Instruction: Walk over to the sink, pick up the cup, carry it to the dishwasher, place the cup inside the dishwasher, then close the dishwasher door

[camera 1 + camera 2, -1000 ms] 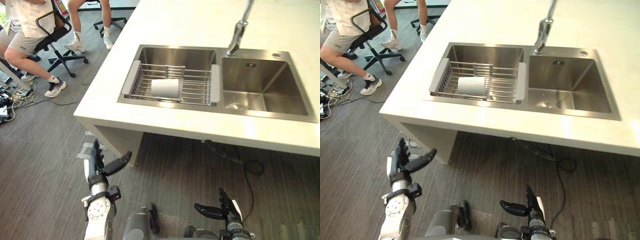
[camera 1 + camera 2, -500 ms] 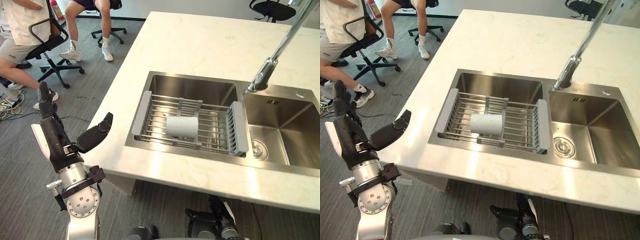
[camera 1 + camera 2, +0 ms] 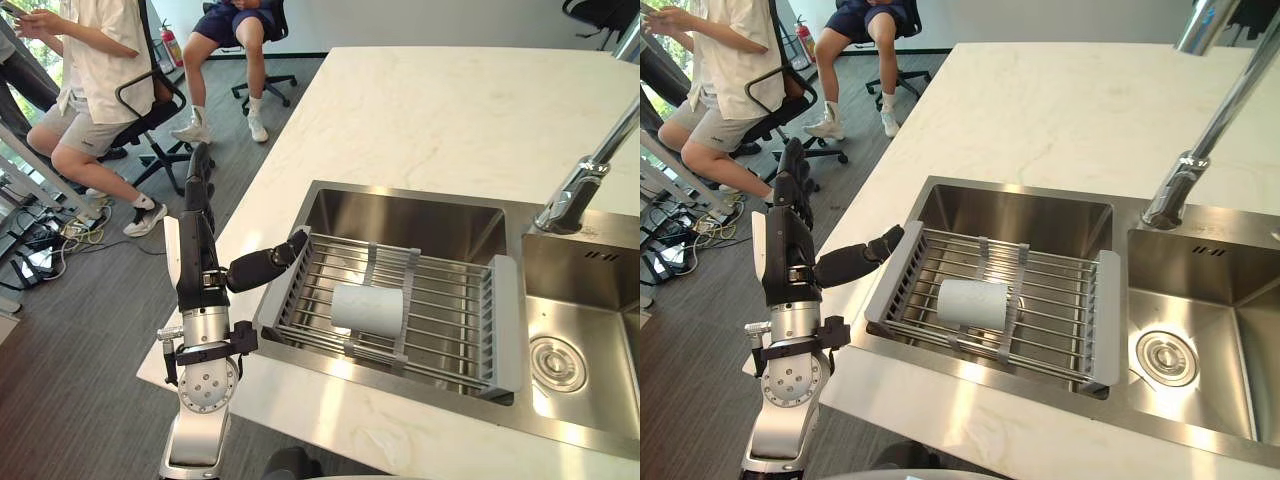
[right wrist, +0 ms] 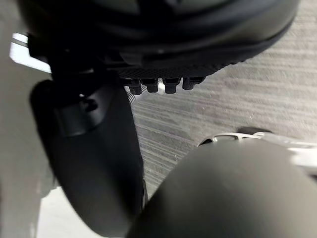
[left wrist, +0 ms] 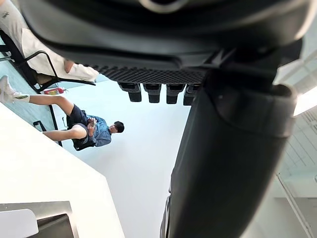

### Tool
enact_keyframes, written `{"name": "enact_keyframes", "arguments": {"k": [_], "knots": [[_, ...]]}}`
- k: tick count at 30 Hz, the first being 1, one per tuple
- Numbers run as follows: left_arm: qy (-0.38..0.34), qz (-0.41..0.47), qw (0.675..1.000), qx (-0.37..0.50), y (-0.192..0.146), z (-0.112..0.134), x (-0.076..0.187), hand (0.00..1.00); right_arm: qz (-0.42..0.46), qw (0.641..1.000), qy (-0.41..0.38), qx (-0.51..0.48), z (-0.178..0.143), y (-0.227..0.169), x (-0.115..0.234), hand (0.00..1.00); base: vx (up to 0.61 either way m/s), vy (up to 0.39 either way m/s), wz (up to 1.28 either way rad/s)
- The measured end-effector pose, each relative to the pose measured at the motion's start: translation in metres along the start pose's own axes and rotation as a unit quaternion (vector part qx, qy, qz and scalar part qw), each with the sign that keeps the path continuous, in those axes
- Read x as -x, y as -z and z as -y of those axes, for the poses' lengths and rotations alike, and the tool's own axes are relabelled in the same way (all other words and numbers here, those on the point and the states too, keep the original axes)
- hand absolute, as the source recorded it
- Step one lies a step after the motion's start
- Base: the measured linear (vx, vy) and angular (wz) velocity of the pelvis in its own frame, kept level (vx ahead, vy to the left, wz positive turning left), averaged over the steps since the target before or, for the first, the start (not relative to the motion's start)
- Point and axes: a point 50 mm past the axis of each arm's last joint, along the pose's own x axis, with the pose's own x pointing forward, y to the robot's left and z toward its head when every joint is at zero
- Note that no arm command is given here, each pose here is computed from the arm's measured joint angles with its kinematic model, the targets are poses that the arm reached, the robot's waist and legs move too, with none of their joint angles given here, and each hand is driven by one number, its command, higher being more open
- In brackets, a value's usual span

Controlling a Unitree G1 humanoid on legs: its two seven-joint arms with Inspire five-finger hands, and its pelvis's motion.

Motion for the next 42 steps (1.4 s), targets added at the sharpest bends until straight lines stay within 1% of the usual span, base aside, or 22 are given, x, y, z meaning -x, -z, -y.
{"name": "enact_keyframes", "arguments": {"k": [6,10,14,18,23,29,34,42], "knots": [[0.049,-0.022,0.999,0.009,0.010,0.010,0.004,1.00,-0.015,1.000,-0.007,-0.010,-0.009,0.008,0.001,1.00,0.04,0.052,0.04],[0.114,-0.050,0.992,-0.015,0.025,0.015,0.011,1.00,-0.017,1.000,-0.017,0.003,-0.010,0.006,-0.001,1.00,-0.06,-0.030,0.02],[0.176,-0.070,0.981,-0.044,0.037,0.015,0.017,1.00,-0.027,0.999,-0.020,0.004,-0.011,0.008,-0.004,1.00,-0.08,-0.042,0.08],[0.216,-0.075,0.971,-0.067,0.041,0.011,0.018,1.00,-0.035,0.999,-0.025,0.012,-0.012,0.010,-0.006,1.00,-0.04,-0.003,0.09],[0.245,-0.075,0.963,-0.089,0.042,0.007,0.019,1.00,-0.041,0.999,-0.029,0.009,-0.014,0.010,-0.008,1.00,-0.03,0.010,0.01],[0.299,-0.076,0.942,-0.131,0.049,0.012,0.023,1.00,-0.041,0.999,-0.022,-0.018,-0.015,0.010,-0.007,1.00,0.00,-0.003,-0.01],[0.316,-0.058,0.934,-0.155,0.047,0.015,0.019,1.00,-0.047,0.998,-0.018,-0.033,-0.014,0.013,-0.007,1.00,0.00,-0.002,-0.01],[0.352,-0.039,0.923,-0.150,0.043,0.031,0.020,1.00,-0.064,0.995,-0.007,-0.071,-0.013,0.021,-0.005,1.00,-0.03,0.003,-0.06]]}}
